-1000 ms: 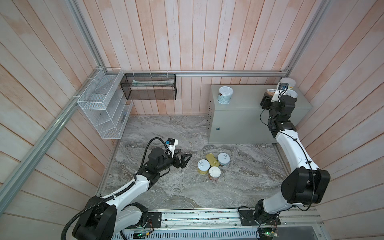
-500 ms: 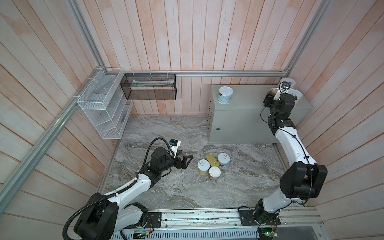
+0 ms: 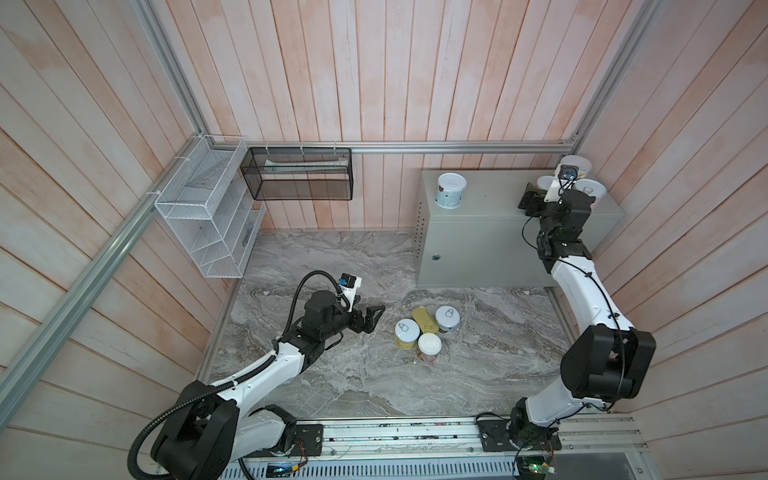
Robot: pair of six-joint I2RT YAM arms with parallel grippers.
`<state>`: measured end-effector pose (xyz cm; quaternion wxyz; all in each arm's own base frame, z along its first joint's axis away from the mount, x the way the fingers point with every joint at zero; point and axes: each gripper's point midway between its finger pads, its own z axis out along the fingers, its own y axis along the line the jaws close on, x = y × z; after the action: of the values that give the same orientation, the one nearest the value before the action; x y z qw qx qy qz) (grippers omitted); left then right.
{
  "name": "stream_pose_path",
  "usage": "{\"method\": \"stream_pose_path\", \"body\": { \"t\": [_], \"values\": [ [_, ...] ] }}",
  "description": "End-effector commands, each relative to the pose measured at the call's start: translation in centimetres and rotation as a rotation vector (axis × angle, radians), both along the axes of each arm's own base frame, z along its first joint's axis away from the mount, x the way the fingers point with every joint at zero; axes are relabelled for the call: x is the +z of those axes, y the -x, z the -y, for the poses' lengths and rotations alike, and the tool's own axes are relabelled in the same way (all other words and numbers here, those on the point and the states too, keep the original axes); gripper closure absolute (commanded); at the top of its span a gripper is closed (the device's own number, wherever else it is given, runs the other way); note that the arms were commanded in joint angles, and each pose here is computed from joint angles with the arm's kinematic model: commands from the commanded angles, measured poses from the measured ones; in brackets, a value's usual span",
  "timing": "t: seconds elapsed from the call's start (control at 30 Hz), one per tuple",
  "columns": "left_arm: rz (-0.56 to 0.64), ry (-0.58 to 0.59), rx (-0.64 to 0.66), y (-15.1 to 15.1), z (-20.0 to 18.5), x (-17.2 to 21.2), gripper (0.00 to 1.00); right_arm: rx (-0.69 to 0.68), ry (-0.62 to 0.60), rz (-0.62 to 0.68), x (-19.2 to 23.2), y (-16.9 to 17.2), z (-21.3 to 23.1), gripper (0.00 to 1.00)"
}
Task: Place and organize the canned foods onto the counter
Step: 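Carry the orange-and-white can over the cabinet top and lower it beside the pink can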
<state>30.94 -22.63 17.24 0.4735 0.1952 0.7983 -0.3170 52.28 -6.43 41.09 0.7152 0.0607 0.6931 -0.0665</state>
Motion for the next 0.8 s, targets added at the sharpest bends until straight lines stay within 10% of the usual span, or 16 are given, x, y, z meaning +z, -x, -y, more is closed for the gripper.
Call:
{"method": "stream_pose_path", "body": {
  "t": [0.0,0.77],
  "values": [
    [0.011,-0.023,0.006,-0.5,0.0,0.2,0.00,0.065,-0.025,0.025,0.8,-0.3,-1.0,0.08],
    [-0.002,-0.028,0.003,-0.4,0.0,-0.7,0.00,0.175,-0.038,0.100,5.1,1.8,-3.5,0.07]
  ]
}}
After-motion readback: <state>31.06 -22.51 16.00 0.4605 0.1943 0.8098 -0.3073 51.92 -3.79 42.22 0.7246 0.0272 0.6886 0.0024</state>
